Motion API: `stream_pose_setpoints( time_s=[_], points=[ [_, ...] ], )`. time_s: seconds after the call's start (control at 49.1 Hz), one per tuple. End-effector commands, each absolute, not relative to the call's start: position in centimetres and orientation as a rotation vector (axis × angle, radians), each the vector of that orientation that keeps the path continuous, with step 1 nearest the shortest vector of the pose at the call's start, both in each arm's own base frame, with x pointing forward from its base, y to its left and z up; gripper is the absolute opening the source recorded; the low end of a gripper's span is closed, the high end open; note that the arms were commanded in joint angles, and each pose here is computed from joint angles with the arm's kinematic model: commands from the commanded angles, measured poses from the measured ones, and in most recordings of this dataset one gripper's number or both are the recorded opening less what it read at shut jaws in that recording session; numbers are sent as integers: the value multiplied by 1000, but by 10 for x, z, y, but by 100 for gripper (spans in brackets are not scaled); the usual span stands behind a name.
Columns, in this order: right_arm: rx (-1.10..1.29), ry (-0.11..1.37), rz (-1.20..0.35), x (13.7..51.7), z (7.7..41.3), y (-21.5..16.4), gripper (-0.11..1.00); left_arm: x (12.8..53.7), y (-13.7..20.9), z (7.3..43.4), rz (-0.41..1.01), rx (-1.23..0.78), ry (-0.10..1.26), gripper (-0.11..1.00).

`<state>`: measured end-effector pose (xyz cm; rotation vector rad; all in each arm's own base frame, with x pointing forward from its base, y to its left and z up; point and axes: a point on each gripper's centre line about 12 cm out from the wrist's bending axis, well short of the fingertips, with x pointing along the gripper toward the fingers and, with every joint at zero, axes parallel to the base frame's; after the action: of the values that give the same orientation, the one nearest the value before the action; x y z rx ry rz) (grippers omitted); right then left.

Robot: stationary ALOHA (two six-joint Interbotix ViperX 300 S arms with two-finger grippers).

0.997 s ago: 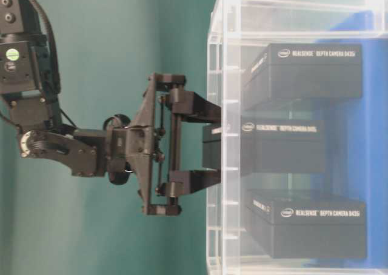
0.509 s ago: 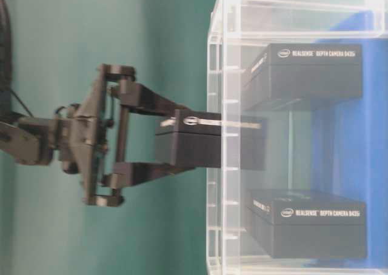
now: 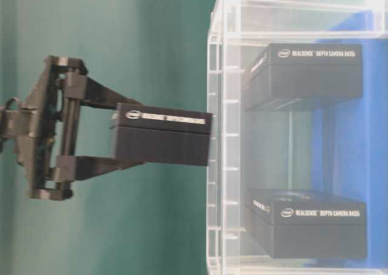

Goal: Take out the box from the case.
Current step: 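Lift the middle black box straight up out of the case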

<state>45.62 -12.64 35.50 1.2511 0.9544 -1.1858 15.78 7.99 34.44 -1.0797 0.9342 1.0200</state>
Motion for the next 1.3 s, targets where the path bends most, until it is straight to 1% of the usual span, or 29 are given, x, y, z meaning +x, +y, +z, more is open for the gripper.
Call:
stream_pose_setpoints(
  time_s=[0.0, 0.142, 1.282],
  points=[
    [1274, 875, -1134, 440, 397, -123, 66, 159, 80, 350, 1012, -1079, 913, 95],
    [1274, 876, -1132, 439, 403, -121, 66, 159, 80, 350, 1012, -1079, 914, 95],
    [1275, 862, -1121, 441, 404, -121, 66, 159, 80, 350, 1016, -1086, 915, 95]
  ],
)
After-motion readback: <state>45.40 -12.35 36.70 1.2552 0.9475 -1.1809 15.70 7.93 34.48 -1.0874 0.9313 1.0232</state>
